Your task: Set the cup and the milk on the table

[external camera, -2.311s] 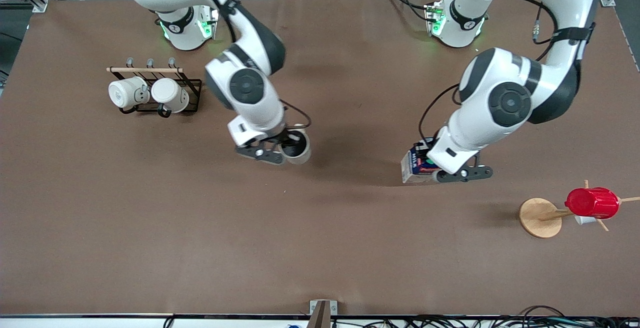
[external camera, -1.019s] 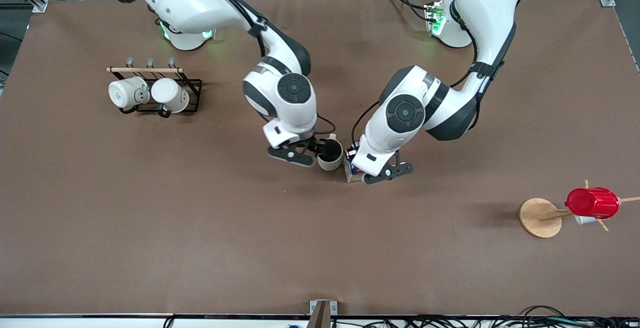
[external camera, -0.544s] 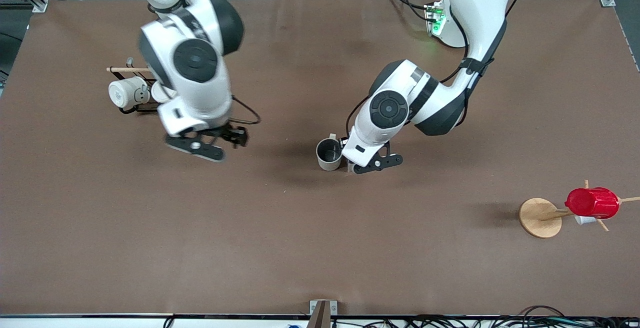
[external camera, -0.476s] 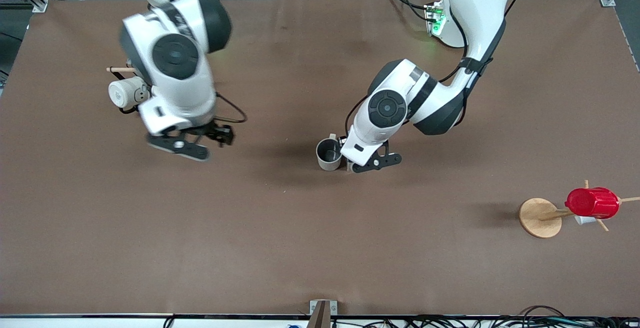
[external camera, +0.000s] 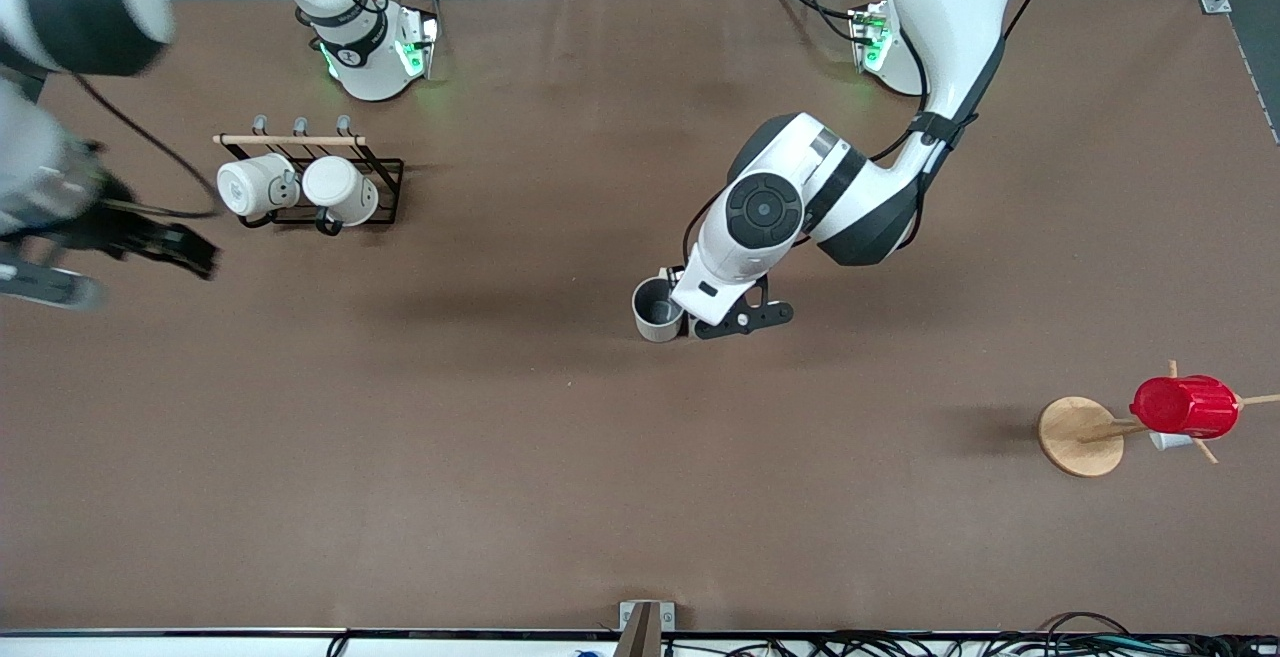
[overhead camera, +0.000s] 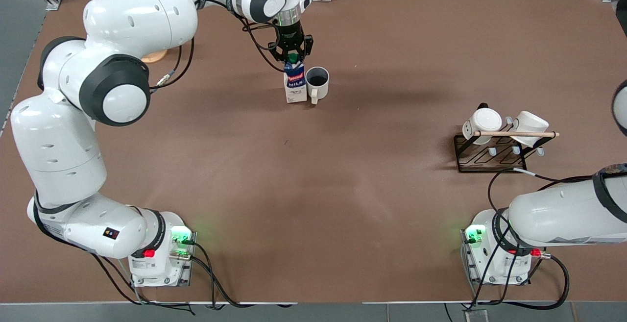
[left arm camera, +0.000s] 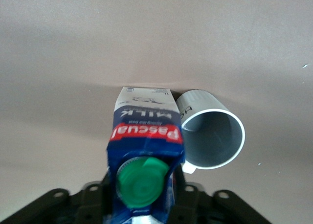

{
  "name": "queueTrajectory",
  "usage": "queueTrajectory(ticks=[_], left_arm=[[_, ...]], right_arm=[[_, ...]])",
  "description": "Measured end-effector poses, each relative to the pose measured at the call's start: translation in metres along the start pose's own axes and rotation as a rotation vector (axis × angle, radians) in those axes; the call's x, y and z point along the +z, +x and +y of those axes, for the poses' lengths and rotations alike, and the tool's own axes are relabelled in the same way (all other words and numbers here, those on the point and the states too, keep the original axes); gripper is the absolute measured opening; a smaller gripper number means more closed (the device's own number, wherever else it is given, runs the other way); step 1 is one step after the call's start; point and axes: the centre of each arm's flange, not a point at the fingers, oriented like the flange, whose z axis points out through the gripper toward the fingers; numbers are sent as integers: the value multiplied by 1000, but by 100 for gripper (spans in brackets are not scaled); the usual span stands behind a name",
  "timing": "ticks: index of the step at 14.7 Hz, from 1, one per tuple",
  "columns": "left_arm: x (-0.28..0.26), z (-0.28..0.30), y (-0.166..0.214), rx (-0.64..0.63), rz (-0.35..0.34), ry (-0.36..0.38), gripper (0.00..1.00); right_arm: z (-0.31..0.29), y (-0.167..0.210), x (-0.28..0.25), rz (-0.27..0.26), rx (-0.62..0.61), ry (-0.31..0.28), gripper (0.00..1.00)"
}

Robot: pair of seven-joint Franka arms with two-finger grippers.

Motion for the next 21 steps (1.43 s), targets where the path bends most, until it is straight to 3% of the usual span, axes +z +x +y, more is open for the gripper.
queueTrajectory(ticks=[2, 4, 7, 9, 16, 21], left_arm=[[-12, -1, 5, -6, 17, -15, 79], [-45, -10, 15, -6, 92, -23, 99], [-130, -57, 33, -9, 252, 9, 100], [-186, -104, 37, -3, 294, 52, 100], [-296, -240, 27, 104, 298, 147, 100], [-320, -306, 7, 177, 239, 78, 100]], right_arm=[[46, -9, -17, -21, -84, 8, 100], [58, -12, -18, -46, -117, 44, 100], [49, -12, -16, -51, -132, 75, 100], [43, -13, -17, -50, -142, 77, 100], [40, -13, -17, -52, -118, 100, 100], [40, -12, -20, -44, -117, 102, 100]])
